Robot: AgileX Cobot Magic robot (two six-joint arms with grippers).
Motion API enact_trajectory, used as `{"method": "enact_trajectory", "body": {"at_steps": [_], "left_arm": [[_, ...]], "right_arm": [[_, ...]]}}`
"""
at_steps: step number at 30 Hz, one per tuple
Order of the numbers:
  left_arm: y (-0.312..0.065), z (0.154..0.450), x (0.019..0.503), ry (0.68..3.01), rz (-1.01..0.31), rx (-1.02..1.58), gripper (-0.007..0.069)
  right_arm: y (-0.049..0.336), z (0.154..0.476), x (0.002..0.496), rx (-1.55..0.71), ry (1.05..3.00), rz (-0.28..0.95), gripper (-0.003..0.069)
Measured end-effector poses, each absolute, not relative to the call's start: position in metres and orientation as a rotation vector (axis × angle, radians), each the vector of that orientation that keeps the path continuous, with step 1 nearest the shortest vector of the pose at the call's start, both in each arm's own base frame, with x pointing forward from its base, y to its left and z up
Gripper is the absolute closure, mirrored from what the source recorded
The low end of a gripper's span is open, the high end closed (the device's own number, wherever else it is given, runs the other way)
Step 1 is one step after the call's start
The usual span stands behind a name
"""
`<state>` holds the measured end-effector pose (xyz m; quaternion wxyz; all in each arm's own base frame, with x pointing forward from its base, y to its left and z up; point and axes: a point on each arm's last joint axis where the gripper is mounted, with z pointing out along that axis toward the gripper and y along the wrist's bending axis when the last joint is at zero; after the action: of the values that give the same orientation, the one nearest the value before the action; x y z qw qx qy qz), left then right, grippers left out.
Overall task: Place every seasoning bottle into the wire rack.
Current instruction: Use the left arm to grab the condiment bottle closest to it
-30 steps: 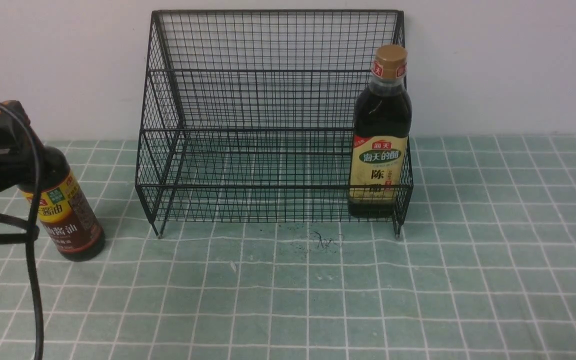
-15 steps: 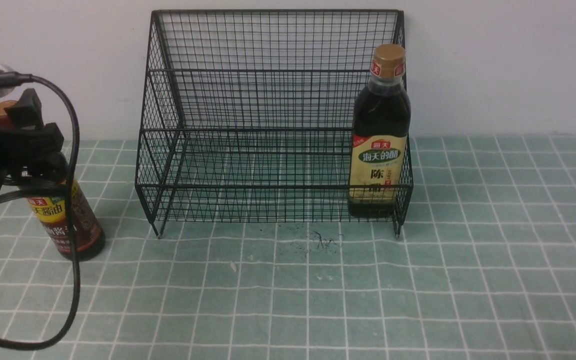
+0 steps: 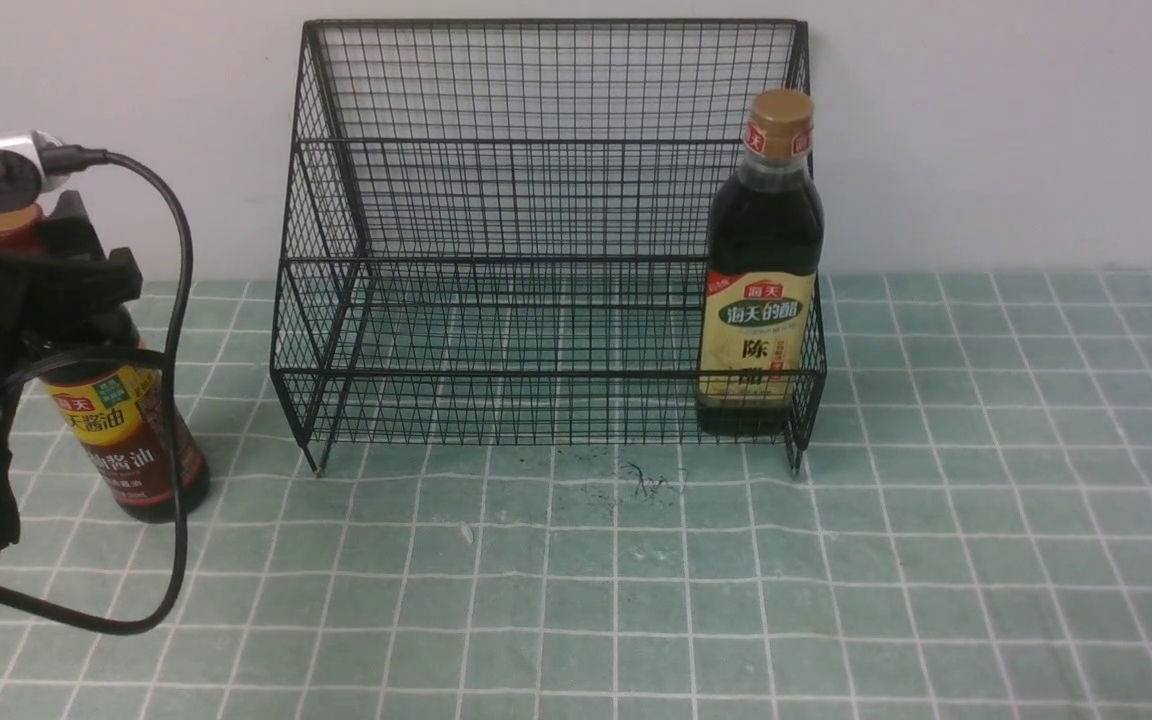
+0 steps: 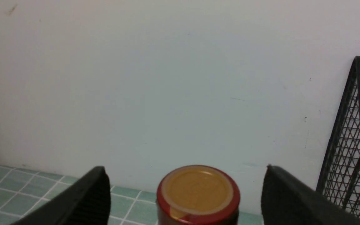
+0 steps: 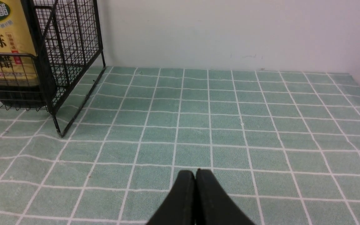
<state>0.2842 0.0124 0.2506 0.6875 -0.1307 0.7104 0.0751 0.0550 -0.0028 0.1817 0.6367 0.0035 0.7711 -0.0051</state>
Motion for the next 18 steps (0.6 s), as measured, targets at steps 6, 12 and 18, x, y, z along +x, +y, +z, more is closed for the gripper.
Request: {"method": "enact_trajectory", "body": {"at_steps": [6, 12, 18], "left_arm": [[0.013, 0.241, 0.289, 1.608, 0.187, -0.29, 0.0037], [0.012, 0.232, 0.293, 1.643, 0.189, -0.289, 0.0225], [0.012, 0.232, 0.292, 1.653, 0.167, -0.301, 0.0356]], "right_arm": [[-0.003, 0.182, 0.055, 0.008, 1.761, -0.012, 0.0673], [-0.003, 0.182, 0.055, 0.008, 1.761, -0.012, 0.0673], [-0.003, 0.182, 0.055, 0.008, 1.761, -0.012, 0.0673]]}}
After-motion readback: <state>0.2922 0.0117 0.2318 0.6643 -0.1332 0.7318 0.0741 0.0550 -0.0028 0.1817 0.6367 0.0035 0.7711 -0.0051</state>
